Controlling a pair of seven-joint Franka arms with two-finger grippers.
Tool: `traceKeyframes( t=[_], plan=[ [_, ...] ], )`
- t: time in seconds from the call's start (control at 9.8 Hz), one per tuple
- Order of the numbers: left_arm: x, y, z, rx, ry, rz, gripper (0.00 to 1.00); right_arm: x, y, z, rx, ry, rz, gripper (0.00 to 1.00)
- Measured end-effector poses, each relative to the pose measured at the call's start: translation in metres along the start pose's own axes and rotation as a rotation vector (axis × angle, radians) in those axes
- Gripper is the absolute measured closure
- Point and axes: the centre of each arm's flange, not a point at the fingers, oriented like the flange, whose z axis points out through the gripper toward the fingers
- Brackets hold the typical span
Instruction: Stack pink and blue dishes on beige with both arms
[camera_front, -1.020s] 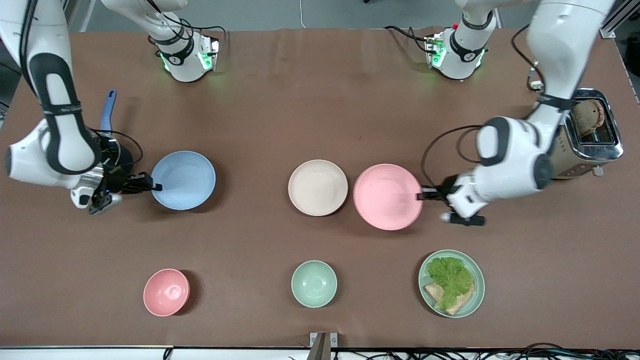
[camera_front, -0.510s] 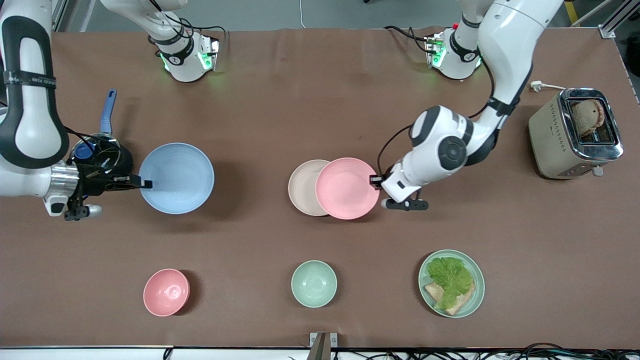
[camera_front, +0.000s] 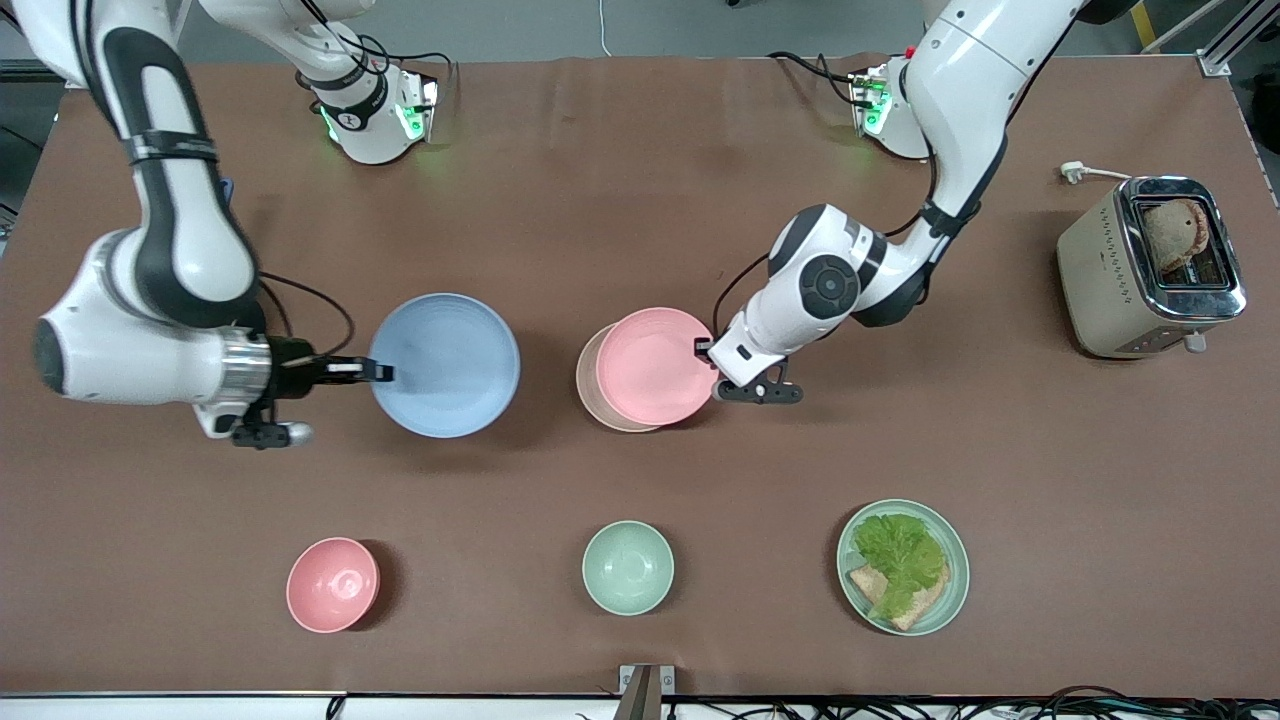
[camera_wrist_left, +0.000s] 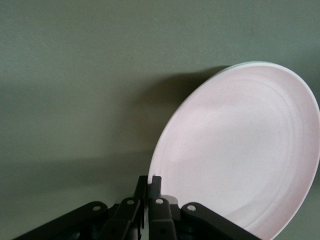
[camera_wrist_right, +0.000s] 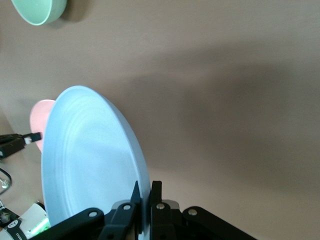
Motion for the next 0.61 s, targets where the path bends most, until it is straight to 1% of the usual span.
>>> traceKeyframes(
  t=[0.2, 0.51, 0.61],
  plan=[
    [0.001, 0.0, 0.006, -0.004, 0.014, 0.0, 0.96, -0.001, -0.034, 0.026, -0.003, 0.027, -0.009, 0.92],
    [0.006, -0.003, 0.019, -0.014, 0.022, -0.007, 0.96, -0.002, -0.059, 0.071, -0.005, 0.035, -0.013, 0.92],
    [0.007, -0.002, 0.022, -0.016, 0.02, -0.008, 0.94, -0.003, -0.063, 0.084, -0.009, 0.042, -0.013, 0.92]
  ],
)
